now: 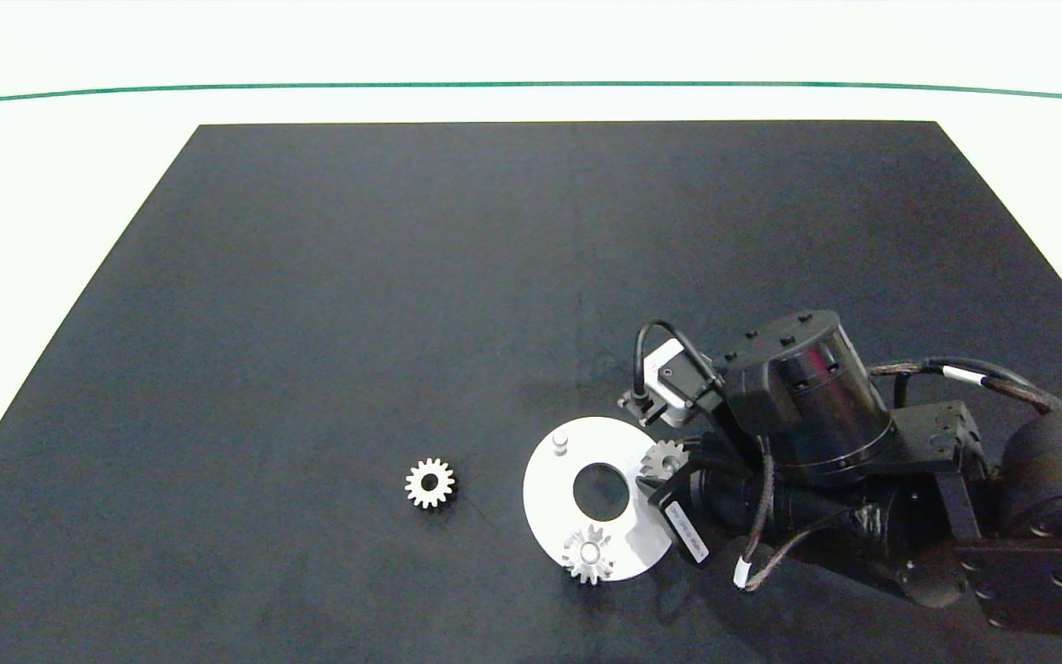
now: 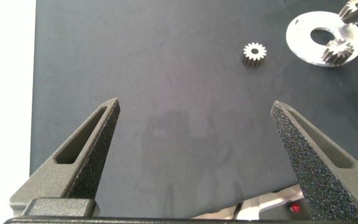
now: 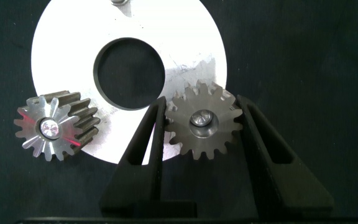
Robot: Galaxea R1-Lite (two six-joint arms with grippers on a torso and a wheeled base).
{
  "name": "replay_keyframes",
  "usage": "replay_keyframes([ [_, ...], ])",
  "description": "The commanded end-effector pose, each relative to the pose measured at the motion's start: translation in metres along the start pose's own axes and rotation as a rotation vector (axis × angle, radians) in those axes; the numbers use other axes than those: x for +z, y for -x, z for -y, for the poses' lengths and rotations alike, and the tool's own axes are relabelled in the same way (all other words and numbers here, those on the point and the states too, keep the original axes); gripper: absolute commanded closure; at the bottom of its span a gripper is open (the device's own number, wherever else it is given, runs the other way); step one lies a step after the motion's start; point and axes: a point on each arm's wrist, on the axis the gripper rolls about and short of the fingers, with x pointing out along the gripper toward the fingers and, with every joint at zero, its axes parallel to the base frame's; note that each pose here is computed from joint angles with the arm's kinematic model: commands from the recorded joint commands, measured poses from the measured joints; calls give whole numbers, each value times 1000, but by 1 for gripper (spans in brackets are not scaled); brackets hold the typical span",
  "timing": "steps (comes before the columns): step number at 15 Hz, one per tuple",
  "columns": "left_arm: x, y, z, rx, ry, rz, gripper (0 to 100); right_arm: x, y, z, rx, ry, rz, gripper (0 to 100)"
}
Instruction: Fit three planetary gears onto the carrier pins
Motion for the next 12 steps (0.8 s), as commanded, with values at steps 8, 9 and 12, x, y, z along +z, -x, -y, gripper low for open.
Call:
replay_keyframes([
  [8, 2, 1, 0, -1, -1, 1, 0, 0, -2, 2, -11, -3, -1, 0],
  [9, 2, 1, 0, -1, -1, 1, 0, 0, -1, 2, -11, -4, 2, 0],
  [12, -2, -2, 0, -11, 2, -15, 0, -3, 89, 36, -114, -70, 217, 0],
])
